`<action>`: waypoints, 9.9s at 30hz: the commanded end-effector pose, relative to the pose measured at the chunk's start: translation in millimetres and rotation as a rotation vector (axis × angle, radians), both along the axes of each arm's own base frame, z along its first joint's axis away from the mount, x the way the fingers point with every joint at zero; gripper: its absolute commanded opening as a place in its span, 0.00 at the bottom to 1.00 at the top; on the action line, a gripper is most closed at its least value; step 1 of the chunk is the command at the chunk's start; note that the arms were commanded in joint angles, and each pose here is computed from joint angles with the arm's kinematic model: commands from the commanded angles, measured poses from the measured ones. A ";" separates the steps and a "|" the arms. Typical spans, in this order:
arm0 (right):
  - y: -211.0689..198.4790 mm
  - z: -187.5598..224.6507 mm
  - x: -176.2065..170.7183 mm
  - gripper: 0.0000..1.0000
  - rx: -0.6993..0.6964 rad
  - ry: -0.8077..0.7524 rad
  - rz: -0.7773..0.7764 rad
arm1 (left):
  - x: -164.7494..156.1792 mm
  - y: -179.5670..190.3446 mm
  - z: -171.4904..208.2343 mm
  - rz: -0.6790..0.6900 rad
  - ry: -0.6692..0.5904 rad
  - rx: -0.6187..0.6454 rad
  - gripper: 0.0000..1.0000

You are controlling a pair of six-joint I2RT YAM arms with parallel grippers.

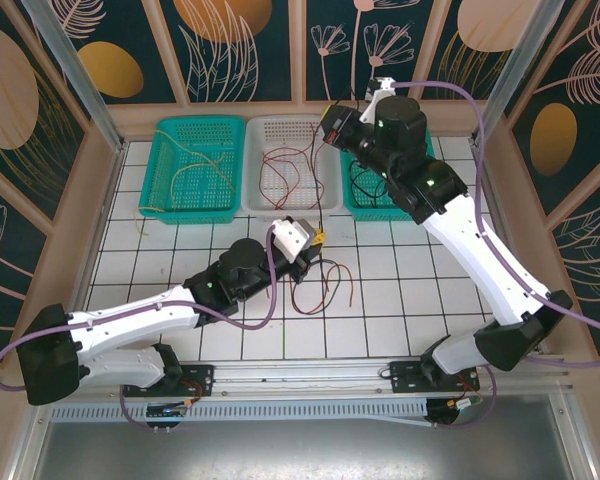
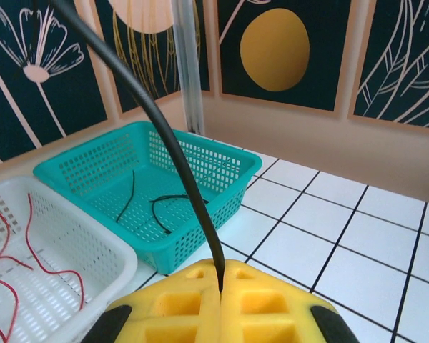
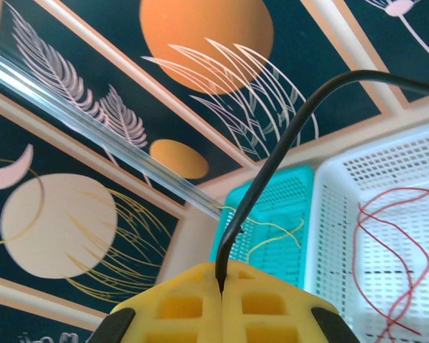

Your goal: Untangle the cables

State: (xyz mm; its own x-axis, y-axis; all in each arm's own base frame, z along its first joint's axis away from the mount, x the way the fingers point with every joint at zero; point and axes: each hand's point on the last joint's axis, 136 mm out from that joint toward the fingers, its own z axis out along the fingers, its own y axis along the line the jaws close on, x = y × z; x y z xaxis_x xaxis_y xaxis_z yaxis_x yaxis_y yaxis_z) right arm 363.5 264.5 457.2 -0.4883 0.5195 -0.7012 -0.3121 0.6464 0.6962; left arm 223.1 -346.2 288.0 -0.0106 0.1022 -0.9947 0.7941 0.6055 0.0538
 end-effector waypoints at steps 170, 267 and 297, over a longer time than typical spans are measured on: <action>80.8 -378.5 -85.8 0.00 -0.745 0.490 0.317 | 96.9 171.3 -55.5 0.644 0.817 -0.351 0.66; -29.5 -105.9 -62.4 0.00 -0.136 -0.019 0.243 | 105.3 14.1 95.9 -0.014 0.326 -0.172 0.00; 10.8 -124.3 -93.1 0.00 -0.196 -0.004 0.387 | 129.7 27.2 111.3 0.081 0.528 -0.184 0.00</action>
State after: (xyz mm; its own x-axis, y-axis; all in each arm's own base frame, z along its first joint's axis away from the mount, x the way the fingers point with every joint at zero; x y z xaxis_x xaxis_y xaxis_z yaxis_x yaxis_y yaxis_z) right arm 272.1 272.6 337.3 -0.6247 0.1724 -0.7616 -0.5560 0.5866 0.5888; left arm 355.5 -324.7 365.0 -0.5383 -0.0156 -0.8426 0.6422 0.6399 -0.4221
